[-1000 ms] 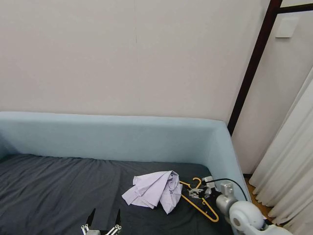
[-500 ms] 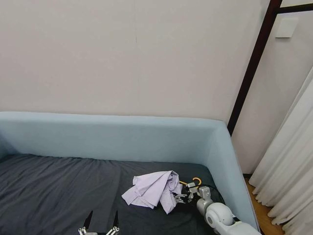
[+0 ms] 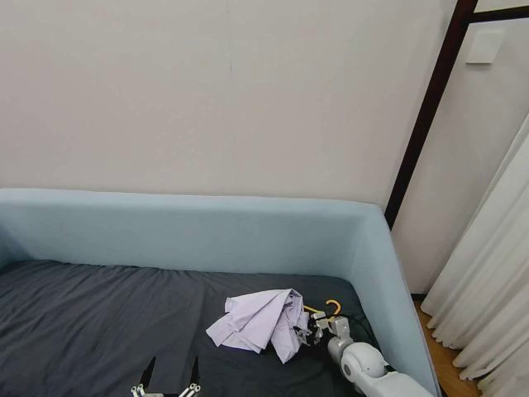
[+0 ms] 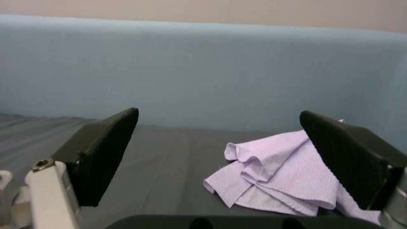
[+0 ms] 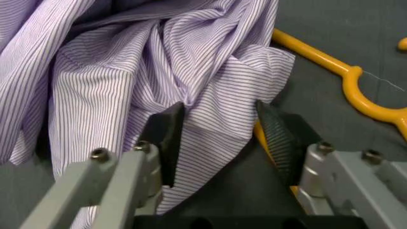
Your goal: Pick up the clothes from the sofa and hang them on the clothes hanger.
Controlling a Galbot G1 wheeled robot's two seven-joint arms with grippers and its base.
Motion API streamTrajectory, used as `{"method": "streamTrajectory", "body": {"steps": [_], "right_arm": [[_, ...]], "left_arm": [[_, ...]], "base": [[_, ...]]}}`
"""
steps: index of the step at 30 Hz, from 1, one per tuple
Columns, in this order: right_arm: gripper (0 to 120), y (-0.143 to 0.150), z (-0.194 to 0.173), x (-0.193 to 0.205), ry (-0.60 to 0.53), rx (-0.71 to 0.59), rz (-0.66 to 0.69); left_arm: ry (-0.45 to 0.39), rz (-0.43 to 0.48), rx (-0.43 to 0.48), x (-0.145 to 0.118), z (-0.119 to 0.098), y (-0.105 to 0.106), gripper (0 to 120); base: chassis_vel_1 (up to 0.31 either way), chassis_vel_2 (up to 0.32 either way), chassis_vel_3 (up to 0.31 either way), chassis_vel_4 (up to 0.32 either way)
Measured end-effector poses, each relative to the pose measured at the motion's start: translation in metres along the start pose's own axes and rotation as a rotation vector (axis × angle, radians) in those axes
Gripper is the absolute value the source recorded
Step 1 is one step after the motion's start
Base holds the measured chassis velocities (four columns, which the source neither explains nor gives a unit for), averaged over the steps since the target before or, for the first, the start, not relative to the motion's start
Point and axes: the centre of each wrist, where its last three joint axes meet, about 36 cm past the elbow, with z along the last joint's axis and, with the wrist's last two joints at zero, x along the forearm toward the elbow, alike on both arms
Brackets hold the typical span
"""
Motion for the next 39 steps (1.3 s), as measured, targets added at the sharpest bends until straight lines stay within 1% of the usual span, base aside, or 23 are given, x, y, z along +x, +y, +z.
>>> {"method": "streamTrajectory", "body": {"steps": [2,4,7,8,9,10,11,12,17,23,27,28,29,30,31,32,34,35,37,38,39], "right_arm": [[34,0.0,-0.001,-0.002,-0.001,-0.007,-0.003],[33,0.0,-0.001,-0.003,-0.001,-0.009,-0.003],[16,0.002,-0.001,-0.007,0.0,-0.023,-0.006],[13,0.002,-0.001,-0.008,-0.001,-0.025,-0.007],[13,0.002,-0.001,-0.008,-0.001,-0.025,-0.007],[10,0.003,-0.001,-0.008,-0.002,-0.027,-0.008],[4,0.005,-0.001,-0.009,-0.004,-0.03,-0.011],[0,0.005,-0.001,-0.009,-0.006,-0.032,-0.011],[0,0.008,-0.001,-0.006,-0.013,-0.033,-0.016],[0,0.013,-0.007,0.008,-0.043,-0.053,-0.026],[0,0.021,-0.038,0.029,-0.135,-0.114,-0.04],[0,0.021,-0.038,0.029,-0.135,-0.114,-0.04],[0,0.028,-0.072,0.049,-0.224,-0.157,-0.042],[0,0.031,-0.087,0.058,-0.257,-0.173,-0.04],[0,0.031,-0.087,0.058,-0.257,-0.173,-0.04],[0,0.032,-0.095,0.063,-0.273,-0.179,-0.04],[0,0.04,-0.133,0.086,-0.344,-0.21,-0.037],[0,0.046,-0.158,0.103,-0.381,-0.23,-0.036],[0,0.046,-0.158,0.103,-0.381,-0.23,-0.036],[0,0.055,-0.183,0.12,-0.417,-0.247,-0.032],[0,0.063,-0.199,0.135,-0.442,-0.256,-0.036]], "left_arm": [[0.001,0.0,0.001,0.0,0.001,-0.001,100],[0.001,0.0,0.001,0.0,0.001,0.0,100],[0.002,-0.004,-0.001,0.0,0.001,0.001,100],[0.002,-0.005,-0.001,0.0,0.001,0.001,100],[0.002,-0.005,-0.001,0.0,0.001,0.001,100],[0.002,-0.006,-0.001,0.0,0.001,0.001,100],[0.002,-0.007,-0.001,0.0,0.001,0.001,100],[0.003,-0.008,0.0,0.0,0.001,0.001,100],[0.003,-0.01,0.001,0.0,0.002,0.001,100],[0.002,-0.01,0.005,-0.001,0.002,-0.001,100],[-0.001,-0.007,0.005,-0.003,0.002,0.0,100],[-0.001,-0.007,0.005,-0.003,0.002,0.0,100],[-0.006,-0.003,0.005,-0.004,0.0,0.0,100],[-0.009,-0.001,0.005,-0.005,0.0,0.0,100],[-0.009,-0.001,0.005,-0.005,0.0,0.0,100],[-0.011,0.001,0.004,-0.006,-0.001,0.0,100],[-0.019,0.01,0.001,-0.008,-0.003,0.001,100],[-0.028,0.018,-0.003,-0.01,-0.006,0.002,100],[-0.028,0.018,-0.003,-0.01,-0.006,0.002,100],[-0.036,0.024,-0.007,-0.012,-0.008,0.003,100],[-0.04,0.029,-0.01,-0.013,-0.009,0.004,100]], "base": [[0.0,0.0,0.0,0.0],[0.0,0.0,0.0,0.0],[0.0,0.0,0.0,0.0],[0.0,0.0,0.0,0.0],[0.0,0.0,0.0,0.0],[0.0,0.0,0.0,0.0],[0.0,0.0,0.0,0.0],[0.0,0.0,0.0,0.0],[0.0,0.0,0.0,0.0],[0.0,0.0,0.0,0.0],[0.0,0.0,0.0,0.0],[0.0,0.0,0.0,0.0],[0.0,0.0,0.0,0.0],[0.0,0.0,0.0,0.0],[0.0,0.0,0.0,0.0],[0.0,0.0,0.0,0.0],[0.0,0.0,0.0,0.0],[0.0,0.0,0.0,0.0],[0.0,0.0,0.0,0.0],[0.0,0.0,0.0,0.0],[0.0,0.0,0.0,0.0]]}}
